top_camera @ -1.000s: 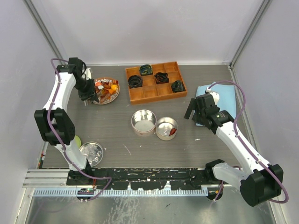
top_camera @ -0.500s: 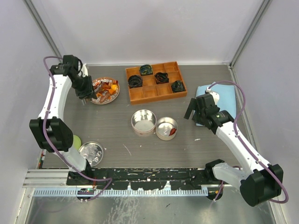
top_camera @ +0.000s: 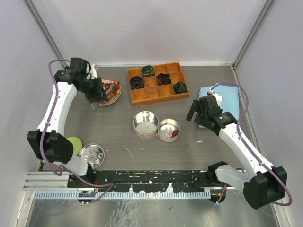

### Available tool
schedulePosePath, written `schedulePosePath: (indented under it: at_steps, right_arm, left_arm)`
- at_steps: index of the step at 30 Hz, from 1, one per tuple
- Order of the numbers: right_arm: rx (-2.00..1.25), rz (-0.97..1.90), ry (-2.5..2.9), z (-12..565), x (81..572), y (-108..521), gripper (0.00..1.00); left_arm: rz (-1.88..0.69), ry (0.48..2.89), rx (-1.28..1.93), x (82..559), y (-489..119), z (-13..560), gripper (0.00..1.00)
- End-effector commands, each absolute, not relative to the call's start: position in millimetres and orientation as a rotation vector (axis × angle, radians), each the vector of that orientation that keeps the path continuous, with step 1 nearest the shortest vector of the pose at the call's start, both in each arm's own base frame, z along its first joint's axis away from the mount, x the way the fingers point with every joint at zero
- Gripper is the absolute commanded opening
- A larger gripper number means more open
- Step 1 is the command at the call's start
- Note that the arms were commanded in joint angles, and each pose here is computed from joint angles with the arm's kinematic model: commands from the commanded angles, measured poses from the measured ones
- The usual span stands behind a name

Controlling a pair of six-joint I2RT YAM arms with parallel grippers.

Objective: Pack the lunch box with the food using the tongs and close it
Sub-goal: Place the fake food in the packing box.

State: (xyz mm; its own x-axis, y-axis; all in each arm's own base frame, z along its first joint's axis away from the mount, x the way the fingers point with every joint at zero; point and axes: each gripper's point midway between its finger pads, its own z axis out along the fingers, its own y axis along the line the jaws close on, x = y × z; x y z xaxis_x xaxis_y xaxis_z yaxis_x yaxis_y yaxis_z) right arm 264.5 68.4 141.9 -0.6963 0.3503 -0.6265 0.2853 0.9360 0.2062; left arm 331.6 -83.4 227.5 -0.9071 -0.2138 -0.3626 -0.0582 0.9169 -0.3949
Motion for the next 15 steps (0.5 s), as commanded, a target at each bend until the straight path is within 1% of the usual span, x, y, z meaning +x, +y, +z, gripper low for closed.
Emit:
schedulePosePath:
  at_steps: [1, 9, 15]
  right_arm:
    - [0.46, 0.175, 2.314, 160.7, 279.3, 74.0, 1.0]
    - [0.468, 0.198, 2.304, 163.7, 279.3, 76.2, 1.0]
    - [0.47, 0.2, 2.297, 165.2, 274.2, 74.1, 1.0]
  left_arm:
    - [-0.677, 2.539, -0.103, 319.6, -137.7, 260.4, 0.14]
    - [-0.842, 2.527, 0.095, 271.1, -246.7, 259.1, 0.13]
    - [-0.778, 2.584, 0.22, 230.4, -286.2, 236.3, 0.12]
